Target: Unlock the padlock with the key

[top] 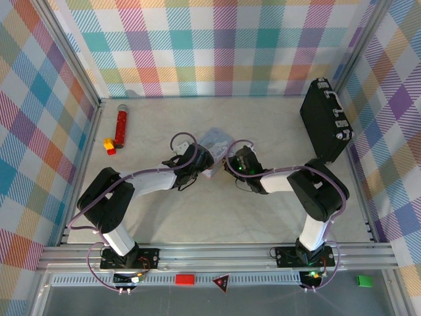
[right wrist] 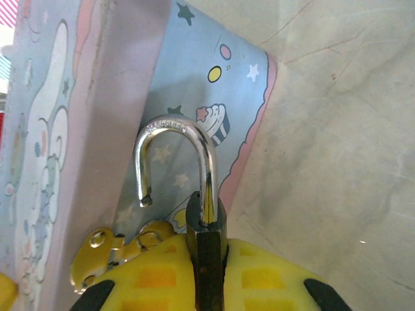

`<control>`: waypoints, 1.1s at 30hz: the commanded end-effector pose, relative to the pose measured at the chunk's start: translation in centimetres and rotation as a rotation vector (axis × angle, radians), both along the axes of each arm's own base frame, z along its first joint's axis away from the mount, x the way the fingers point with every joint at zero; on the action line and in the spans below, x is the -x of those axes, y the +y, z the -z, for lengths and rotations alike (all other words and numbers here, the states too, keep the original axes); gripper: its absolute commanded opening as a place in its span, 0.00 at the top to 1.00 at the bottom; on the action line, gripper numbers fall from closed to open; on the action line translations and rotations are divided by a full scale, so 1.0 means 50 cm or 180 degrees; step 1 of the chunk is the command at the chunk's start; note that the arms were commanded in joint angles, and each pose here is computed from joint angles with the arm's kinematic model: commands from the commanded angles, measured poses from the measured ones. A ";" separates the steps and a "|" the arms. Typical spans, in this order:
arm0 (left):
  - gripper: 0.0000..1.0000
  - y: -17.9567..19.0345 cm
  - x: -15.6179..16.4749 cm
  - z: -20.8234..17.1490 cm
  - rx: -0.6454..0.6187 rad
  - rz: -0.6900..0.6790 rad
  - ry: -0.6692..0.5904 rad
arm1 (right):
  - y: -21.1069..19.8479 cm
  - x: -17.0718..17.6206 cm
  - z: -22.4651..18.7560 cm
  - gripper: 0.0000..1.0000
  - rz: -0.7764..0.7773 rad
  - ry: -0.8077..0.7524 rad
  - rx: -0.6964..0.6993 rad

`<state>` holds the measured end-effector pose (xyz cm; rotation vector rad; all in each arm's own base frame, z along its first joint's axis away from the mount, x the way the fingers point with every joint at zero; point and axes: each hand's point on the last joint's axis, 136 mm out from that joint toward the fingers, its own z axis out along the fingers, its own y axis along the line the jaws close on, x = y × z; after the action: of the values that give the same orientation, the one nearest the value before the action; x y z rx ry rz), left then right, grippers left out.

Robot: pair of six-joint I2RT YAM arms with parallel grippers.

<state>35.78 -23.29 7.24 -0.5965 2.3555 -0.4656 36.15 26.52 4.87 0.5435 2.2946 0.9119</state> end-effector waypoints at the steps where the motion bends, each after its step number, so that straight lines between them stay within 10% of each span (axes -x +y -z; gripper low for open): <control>1: 0.14 0.065 0.099 0.126 -0.0604 0.0081 0.0718 | 0.016 -0.021 -0.081 1.00 0.0003 -0.0296 -0.0415; 16: 0.13 0.068 0.090 0.111 -0.0612 0.0042 0.0648 | -0.014 -0.003 -0.097 1.00 -0.0061 -0.0313 -0.0374; 33: 0.11 0.091 0.037 0.090 -0.0727 0.0124 0.0738 | -0.109 0.125 -0.198 1.00 -0.1227 -0.0473 0.1288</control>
<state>36.62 -22.62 7.57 -0.5588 2.3914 -0.4367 31.57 22.73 15.45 0.0055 2.2963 0.7427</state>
